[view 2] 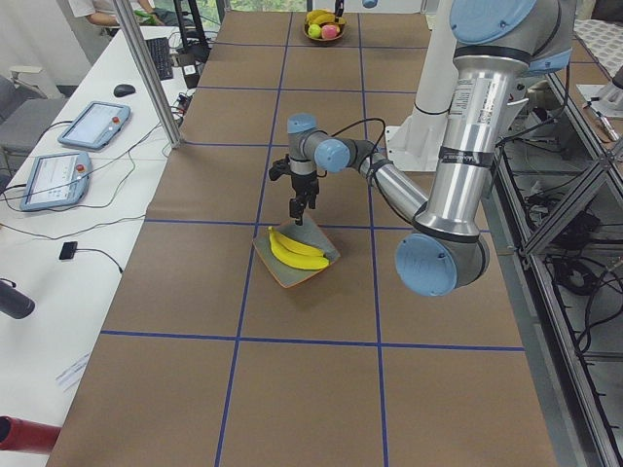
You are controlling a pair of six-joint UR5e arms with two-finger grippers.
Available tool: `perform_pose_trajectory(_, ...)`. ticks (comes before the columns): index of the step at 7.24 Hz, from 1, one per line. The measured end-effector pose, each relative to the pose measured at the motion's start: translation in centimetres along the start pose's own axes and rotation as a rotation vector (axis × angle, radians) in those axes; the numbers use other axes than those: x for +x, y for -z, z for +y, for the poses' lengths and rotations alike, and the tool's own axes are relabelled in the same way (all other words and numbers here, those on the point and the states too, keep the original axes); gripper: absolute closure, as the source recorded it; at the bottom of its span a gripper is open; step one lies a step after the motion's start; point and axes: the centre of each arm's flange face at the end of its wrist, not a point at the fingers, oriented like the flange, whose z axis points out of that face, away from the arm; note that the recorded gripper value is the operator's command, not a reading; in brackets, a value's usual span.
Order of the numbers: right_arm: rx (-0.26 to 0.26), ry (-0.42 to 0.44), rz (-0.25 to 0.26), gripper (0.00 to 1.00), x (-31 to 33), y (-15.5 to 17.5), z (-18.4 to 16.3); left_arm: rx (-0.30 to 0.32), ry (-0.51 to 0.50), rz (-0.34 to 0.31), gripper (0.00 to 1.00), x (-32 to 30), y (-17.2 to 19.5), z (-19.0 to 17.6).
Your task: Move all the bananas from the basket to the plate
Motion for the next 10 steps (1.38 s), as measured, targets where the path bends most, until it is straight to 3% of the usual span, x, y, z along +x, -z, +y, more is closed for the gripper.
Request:
perform_pose_trajectory(3, 0.087, -0.031, -0.102, 1.0, 0.2, 3.1, -1.6, -0.001, 0.0, 0.001, 0.01, 0.0, 0.0, 0.0)
perform_pose_trajectory(5, 0.16, -0.024, -0.106, 1.0, 0.0, 5.8, -3.5, -0.002, 0.001, 0.001, 0.01, 0.0, -0.1, 0.0)
perform_pose_trajectory(7, 0.215, -0.023, -0.098, 1.0, -1.1, 7.7, -7.5, -0.002, 0.001, 0.002, 0.01, 0.0, -0.1, 0.0)
perform_pose_trajectory(8, 0.227, -0.057, -0.118, 1.0, -2.2, 8.1, -10.0, 0.003, 0.0, 0.007, 0.01, 0.3, 0.1, -0.3)
perform_pose_trajectory(10, 0.2, -0.108, -0.204, 1.0, -8.5, 7.5, -14.7, 0.034, 0.021, 0.038, 0.01, 1.7, 1.9, -1.2)
